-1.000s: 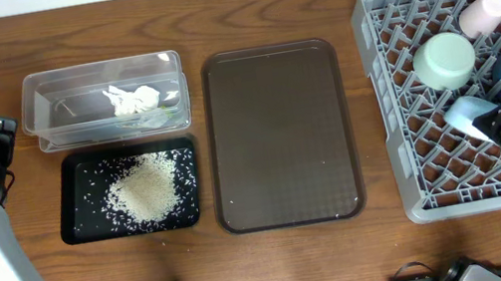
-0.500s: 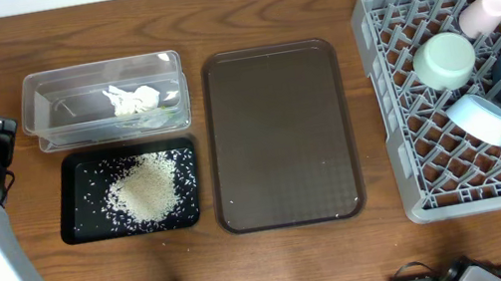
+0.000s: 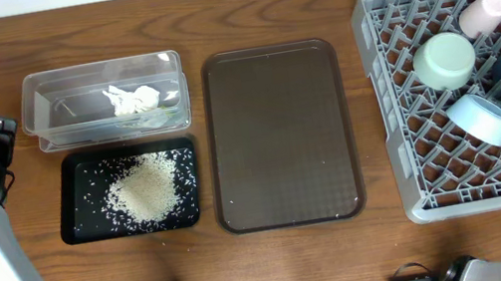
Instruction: Sort waste into correct bins and load items into the dishwasher rack
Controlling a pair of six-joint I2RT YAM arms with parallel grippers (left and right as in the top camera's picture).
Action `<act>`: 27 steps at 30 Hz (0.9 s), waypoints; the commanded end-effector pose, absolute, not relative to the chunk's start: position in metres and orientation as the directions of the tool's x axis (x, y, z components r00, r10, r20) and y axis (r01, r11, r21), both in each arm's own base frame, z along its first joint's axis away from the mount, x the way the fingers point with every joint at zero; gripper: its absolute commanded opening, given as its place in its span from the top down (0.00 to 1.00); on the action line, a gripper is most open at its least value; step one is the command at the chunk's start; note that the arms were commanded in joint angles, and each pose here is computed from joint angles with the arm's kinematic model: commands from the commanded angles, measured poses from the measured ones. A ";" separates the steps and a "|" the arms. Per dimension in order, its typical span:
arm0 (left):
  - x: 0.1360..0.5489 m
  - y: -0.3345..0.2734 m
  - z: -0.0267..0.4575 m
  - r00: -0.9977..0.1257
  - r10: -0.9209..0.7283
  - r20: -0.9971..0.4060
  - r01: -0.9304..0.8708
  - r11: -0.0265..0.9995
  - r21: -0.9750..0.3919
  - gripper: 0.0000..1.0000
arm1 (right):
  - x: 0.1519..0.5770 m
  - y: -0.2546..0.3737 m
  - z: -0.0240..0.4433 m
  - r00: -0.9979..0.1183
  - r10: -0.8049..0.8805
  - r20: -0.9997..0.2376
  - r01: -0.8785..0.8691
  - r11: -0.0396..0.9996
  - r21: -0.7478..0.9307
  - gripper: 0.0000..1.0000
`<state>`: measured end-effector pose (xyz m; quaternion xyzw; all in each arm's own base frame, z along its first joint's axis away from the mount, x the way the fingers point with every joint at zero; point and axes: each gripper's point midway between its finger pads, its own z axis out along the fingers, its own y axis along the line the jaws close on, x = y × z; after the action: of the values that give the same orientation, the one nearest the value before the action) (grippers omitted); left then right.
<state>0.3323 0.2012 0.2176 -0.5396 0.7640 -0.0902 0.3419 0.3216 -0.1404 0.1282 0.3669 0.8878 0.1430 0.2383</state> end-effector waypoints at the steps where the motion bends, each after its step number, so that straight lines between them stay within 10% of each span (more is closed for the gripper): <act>1: 0.331 0.204 0.215 -0.177 -0.887 -0.427 -0.773 0.394 -0.498 0.05 | 0.324 -0.125 0.123 -0.647 0.712 -0.273 0.577 0.692 0.434 0.99; 16: 0.331 0.204 0.215 -0.177 -0.887 -0.427 -0.773 0.394 -0.498 0.05 | 0.265 -0.078 0.109 -0.751 0.660 -0.005 0.608 0.694 0.385 0.99; 27: 0.331 0.204 0.215 -0.177 -0.887 -0.427 -0.773 0.394 -0.498 0.05 | 0.274 -0.084 0.150 -0.732 0.649 -0.206 0.536 0.736 0.413 0.93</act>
<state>0.3323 0.2012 0.2176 -0.5396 0.7640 -0.0902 0.3419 0.2748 -0.0853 0.1401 0.3361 0.9136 0.1717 0.1515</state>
